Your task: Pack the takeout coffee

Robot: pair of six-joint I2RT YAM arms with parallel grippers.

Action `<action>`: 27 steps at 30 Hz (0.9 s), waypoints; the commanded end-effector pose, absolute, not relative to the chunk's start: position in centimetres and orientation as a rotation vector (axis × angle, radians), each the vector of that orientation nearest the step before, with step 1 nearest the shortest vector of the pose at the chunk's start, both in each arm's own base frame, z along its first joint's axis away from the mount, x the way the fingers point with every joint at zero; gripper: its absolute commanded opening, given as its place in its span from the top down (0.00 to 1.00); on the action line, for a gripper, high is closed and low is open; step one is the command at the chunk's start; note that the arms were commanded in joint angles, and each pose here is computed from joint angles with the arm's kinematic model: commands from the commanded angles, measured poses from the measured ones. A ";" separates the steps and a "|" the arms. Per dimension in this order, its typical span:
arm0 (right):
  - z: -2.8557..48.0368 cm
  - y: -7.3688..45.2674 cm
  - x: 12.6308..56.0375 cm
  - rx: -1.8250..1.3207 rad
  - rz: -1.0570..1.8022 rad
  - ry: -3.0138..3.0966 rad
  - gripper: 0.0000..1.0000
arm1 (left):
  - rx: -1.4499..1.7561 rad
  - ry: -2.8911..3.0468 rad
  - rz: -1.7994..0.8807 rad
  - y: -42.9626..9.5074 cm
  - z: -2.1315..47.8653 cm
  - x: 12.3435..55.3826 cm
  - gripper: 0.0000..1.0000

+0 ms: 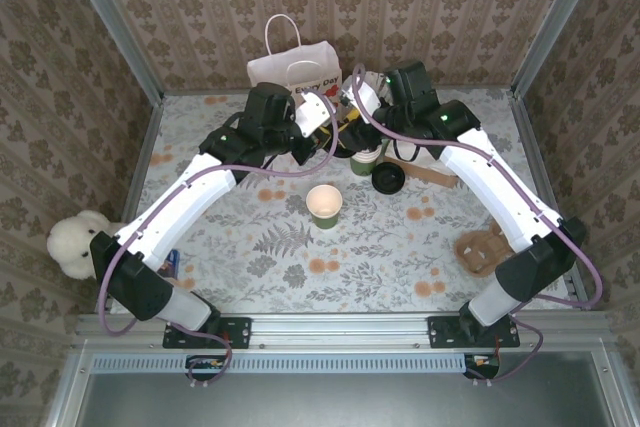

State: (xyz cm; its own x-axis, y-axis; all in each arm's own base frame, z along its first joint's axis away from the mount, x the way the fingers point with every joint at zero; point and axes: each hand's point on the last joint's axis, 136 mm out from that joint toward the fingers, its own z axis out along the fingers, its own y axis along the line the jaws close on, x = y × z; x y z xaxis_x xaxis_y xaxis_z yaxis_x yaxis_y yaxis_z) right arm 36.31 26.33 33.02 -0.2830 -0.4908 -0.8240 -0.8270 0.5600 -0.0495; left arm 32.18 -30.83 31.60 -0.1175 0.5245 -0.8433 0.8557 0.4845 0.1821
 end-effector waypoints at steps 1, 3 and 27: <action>33.8 26.2 36.7 -1.061 0.482 1.924 0.63 | 1.182 1.680 -0.512 -31.2 35.1 30.8 1.00; 33.9 26.4 36.6 -1.068 0.498 1.915 0.66 | 1.187 1.674 -0.531 -31.3 35.3 30.6 1.00; 34.6 27.4 36.0 -1.137 0.469 1.766 1.00 | 1.212 1.661 -0.616 -30.5 35.6 28.8 0.92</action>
State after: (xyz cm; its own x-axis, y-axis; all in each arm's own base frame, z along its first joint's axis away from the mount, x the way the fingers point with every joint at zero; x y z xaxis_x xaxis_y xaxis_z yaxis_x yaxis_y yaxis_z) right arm 35.73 27.36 33.28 -0.1862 -0.5042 -0.8433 -0.8600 0.4987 -0.1082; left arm 31.20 -30.23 32.46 -0.1261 0.5042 -0.8544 0.8824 0.4505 0.1356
